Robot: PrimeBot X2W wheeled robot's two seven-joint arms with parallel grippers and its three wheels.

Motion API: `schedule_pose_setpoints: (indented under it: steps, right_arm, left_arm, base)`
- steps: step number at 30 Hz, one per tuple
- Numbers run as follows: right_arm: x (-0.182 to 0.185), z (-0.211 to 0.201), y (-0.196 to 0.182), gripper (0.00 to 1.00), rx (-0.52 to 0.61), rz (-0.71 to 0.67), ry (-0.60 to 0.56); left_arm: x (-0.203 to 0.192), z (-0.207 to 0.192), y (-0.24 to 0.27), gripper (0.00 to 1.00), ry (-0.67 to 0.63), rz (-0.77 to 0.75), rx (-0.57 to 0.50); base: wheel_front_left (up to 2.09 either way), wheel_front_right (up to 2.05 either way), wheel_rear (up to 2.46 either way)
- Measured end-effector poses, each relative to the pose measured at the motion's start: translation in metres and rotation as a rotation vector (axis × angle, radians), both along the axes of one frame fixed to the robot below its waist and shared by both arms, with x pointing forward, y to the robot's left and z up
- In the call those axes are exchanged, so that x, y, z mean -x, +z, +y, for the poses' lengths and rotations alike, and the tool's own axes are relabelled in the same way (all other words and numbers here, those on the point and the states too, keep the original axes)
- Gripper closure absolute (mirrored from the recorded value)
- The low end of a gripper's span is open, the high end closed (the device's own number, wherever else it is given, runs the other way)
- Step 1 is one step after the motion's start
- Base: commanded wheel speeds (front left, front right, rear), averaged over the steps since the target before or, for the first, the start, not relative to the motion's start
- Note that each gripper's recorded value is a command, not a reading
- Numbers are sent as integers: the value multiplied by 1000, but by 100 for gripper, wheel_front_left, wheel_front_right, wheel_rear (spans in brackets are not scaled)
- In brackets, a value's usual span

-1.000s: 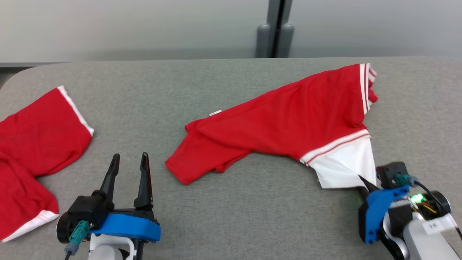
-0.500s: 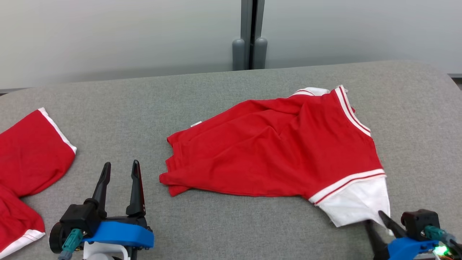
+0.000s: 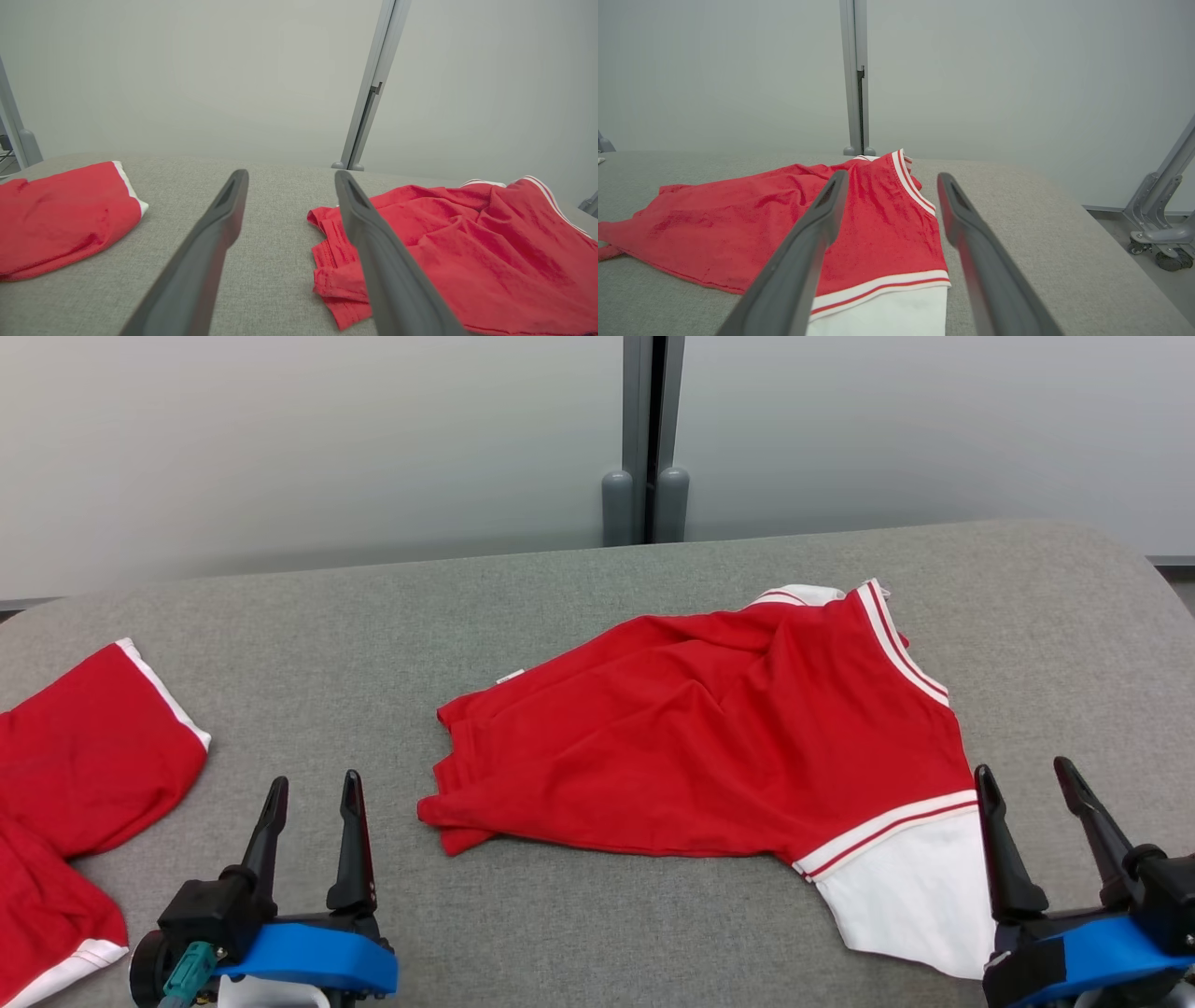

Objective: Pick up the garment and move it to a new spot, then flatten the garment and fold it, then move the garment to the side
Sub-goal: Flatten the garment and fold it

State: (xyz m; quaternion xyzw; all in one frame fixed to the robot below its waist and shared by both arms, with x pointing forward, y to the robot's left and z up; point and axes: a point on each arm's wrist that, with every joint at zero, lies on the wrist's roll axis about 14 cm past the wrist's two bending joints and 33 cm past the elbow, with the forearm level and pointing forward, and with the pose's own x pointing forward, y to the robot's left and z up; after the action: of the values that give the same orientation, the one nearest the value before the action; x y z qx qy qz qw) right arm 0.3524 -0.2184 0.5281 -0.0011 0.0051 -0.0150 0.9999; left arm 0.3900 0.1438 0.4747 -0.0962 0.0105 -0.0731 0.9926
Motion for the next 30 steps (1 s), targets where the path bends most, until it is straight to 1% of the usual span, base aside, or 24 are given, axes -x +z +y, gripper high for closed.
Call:
schedule_pose_setpoints:
  steps: [3,8,13,16,18,22,26,30]
  right_arm:
    - [-5,-4,3,0,17,-46,-18]
    - [-13,-2,-4,0,11,-52,-17]
    - [-21,6,-9,0,-1,-48,6]
    - [-22,9,-14,0,-10,-36,14]
    - [-23,9,-18,0,-15,-24,14]
    - [-26,10,-27,0,-25,1,15]
    - [-32,12,-35,0,-34,24,21]
    - [-37,15,-39,0,-34,34,29]
  left_arm:
    - [2,2,0,0,6,1,1]
    - [8,7,-1,0,25,5,-2]
    - [11,12,0,0,39,4,-5]
    - [12,11,-9,0,33,33,-9]
    - [6,1,-18,0,0,78,-18]
    - [-22,-17,-31,0,-69,184,-35]
    - [-48,-35,-56,0,-132,363,-43]
    - [-69,-50,-74,0,-170,506,-44]
  base:
    - [0,0,0]
    - [0,0,0]
    - [0,0,0]
    - [0,0,0]
    - [0,0,0]
    - [0,0,0]
    - [0,0,0]
    - [0,0,0]
